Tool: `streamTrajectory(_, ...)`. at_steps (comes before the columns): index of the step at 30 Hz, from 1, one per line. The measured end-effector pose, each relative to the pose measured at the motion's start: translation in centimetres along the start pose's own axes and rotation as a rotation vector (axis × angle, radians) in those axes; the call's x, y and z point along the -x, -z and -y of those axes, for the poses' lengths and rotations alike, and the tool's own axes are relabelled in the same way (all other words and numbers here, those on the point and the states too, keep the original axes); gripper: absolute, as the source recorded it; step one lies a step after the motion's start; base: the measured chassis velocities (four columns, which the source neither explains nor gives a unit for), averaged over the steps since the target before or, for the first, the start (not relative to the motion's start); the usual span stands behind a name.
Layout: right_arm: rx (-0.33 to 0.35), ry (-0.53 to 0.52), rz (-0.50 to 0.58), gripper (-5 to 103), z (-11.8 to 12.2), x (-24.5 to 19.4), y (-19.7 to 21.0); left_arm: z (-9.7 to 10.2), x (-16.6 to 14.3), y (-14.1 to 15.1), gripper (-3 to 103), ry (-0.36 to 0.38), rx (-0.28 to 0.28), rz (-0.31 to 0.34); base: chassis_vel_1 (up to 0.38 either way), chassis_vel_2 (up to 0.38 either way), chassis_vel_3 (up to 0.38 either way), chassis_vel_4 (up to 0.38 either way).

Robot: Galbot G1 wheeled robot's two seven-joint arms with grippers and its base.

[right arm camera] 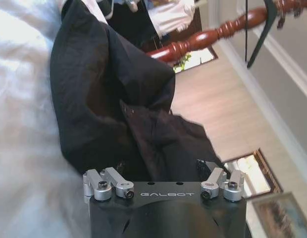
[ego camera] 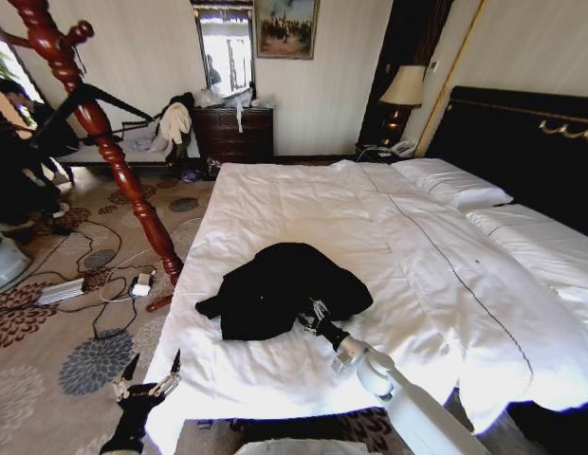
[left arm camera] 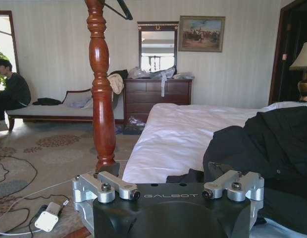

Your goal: Pick up the clothes from the bed and hang them on the clothes hanger.

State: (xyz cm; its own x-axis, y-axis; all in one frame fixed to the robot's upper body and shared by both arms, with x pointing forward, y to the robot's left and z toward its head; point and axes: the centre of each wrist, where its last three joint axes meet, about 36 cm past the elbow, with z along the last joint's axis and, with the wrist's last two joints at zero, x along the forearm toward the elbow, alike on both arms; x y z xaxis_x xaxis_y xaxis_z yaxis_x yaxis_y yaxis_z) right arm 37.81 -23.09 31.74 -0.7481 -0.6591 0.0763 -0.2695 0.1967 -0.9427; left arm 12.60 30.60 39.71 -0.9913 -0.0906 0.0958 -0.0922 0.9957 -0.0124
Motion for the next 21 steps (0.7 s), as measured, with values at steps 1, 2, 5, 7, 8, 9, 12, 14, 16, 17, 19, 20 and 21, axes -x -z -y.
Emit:
streamTrajectory(1, 0.000, 0.000, 0.000, 80, 0.0, 0.0, 0.0, 0.0, 0.0, 0.0, 100, 0.000, 0.000, 0.000, 0.000, 0.000, 0.000, 0.000)
streamTrajectory(2, -0.014, -0.002, 0.007, 80, 0.0, 0.2, 0.1, 0.0, 0.0, 0.0, 100, 0.000, -0.001, 0.000, 0.000, 0.000, 0.000, 0.000)
streamTrajectory(5, -0.049, -0.006, 0.021, 80, -0.3, 1.0, 0.1, 0.0, 0.1, 0.0, 100, 0.000, -0.003, 0.002, 0.000, 0.000, 0.000, 0.000)
streamTrajectory(7, -0.077, -0.008, 0.037, 75, -0.5, 1.6, 0.1, 0.0, 0.1, 0.0, 100, -0.001, -0.004, 0.002, 0.000, 0.000, 0.000, 0.000)
streamTrajectory(8, -0.091, -0.008, 0.041, 70, -0.6, 1.7, 0.1, 0.0, 0.1, -0.1, 100, 0.000, -0.005, 0.001, 0.000, 0.000, 0.000, 0.000)
streamTrajectory(9, -0.106, -0.010, 0.046, 66, -0.6, 1.9, 0.1, -0.1, 0.1, -0.1, 100, 0.002, -0.007, 0.001, 0.000, 0.000, 0.000, 0.000)
streamTrajectory(12, -0.123, -0.009, 0.048, 62, -0.6, 1.9, 0.0, -0.1, 0.1, -0.1, 100, 0.003, -0.008, -0.001, 0.000, 0.000, 0.000, 0.000)
streamTrajectory(14, -0.142, -0.005, 0.049, 51, -0.7, 1.9, -0.2, -0.2, 0.1, -0.2, 100, 0.003, -0.010, -0.002, 0.000, 0.000, 0.000, 0.000)
streamTrajectory(16, -0.154, -0.001, 0.048, 46, -0.7, 2.0, -0.4, -0.2, 0.2, -0.2, 100, 0.004, -0.011, 0.001, 0.000, 0.000, 0.000, 0.000)
streamTrajectory(17, -0.158, 0.000, 0.048, 46, -0.6, 2.0, -0.5, -0.2, 0.2, -0.2, 100, 0.003, -0.011, 0.001, 0.000, 0.000, 0.000, 0.000)
streamTrajectory(19, -0.179, 0.003, 0.051, 39, -0.4, 2.3, -0.7, -0.1, 0.3, -0.2, 100, 0.002, -0.012, 0.004, 0.000, 0.000, 0.000, 0.000)
streamTrajectory(20, -0.179, 0.003, 0.051, 39, -0.4, 2.3, -0.7, -0.1, 0.3, -0.2, 100, 0.002, -0.012, 0.004, 0.000, 0.000, 0.000, 0.000)
streamTrajectory(21, -0.185, 0.006, 0.052, 39, -0.4, 2.5, -0.8, -0.1, 0.3, -0.2, 100, 0.001, -0.012, 0.005, 0.000, 0.000, 0.000, 0.000)
